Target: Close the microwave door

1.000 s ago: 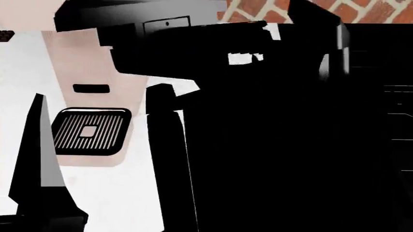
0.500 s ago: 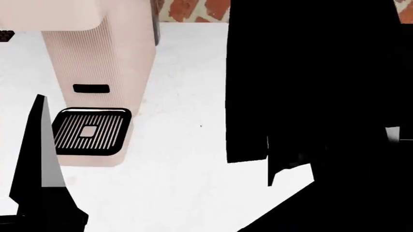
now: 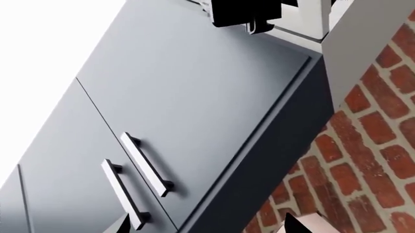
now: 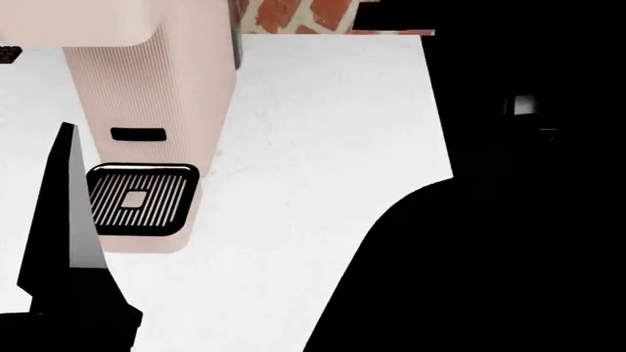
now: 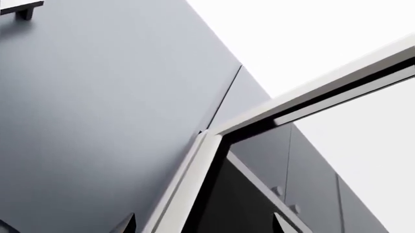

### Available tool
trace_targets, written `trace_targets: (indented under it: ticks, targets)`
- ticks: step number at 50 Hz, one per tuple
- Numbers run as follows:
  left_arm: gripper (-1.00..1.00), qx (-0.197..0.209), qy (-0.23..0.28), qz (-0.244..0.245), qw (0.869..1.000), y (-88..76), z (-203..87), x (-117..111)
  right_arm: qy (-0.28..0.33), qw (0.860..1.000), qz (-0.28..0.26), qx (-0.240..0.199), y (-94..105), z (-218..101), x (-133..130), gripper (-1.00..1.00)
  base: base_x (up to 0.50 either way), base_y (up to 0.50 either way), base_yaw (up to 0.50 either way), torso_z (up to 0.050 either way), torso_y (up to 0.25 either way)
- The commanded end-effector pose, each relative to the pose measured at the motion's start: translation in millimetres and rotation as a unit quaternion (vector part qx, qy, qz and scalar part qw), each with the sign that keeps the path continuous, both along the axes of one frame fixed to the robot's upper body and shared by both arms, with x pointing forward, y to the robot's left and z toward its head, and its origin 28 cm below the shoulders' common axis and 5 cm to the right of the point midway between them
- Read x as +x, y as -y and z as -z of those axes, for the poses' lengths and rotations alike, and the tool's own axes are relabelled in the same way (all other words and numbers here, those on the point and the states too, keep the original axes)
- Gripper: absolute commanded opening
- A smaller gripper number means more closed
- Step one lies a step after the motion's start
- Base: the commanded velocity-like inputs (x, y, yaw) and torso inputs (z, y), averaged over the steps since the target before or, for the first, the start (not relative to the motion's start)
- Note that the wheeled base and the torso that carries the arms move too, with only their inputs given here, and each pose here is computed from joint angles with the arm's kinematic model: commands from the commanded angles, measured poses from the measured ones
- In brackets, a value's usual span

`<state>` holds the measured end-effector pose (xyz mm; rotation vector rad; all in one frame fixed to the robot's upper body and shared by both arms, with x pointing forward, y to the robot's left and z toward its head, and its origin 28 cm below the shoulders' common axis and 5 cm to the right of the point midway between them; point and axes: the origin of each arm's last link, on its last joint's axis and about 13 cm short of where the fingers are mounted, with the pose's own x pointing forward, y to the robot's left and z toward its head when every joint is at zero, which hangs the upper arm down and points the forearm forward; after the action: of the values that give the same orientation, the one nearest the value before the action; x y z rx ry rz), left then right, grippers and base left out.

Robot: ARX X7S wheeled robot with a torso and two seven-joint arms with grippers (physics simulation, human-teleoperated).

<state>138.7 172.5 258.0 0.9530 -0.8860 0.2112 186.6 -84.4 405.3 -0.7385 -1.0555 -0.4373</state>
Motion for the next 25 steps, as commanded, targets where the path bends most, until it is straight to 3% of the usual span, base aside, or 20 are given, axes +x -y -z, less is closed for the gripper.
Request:
trace_targets:
  ticks: [1, 25]
  targets:
    - [1.0, 0.0, 0.004, 0.0, 1.0, 2.8, -5.4, -1.8, -0.007, 1.0, 0.006, 0.014, 4.8, -2.7, 6.6, 1.0, 0.0, 0.0, 0.0, 0.0, 0.0]
    - [1.0, -0.001, 0.003, -0.001, 1.0, 2.3, -4.4, -1.9, -0.02, 0.999, 0.033, 0.02, 9.7, -25.9, 22.2, 1.0, 0.0, 0.0, 0.0, 0.0, 0.0]
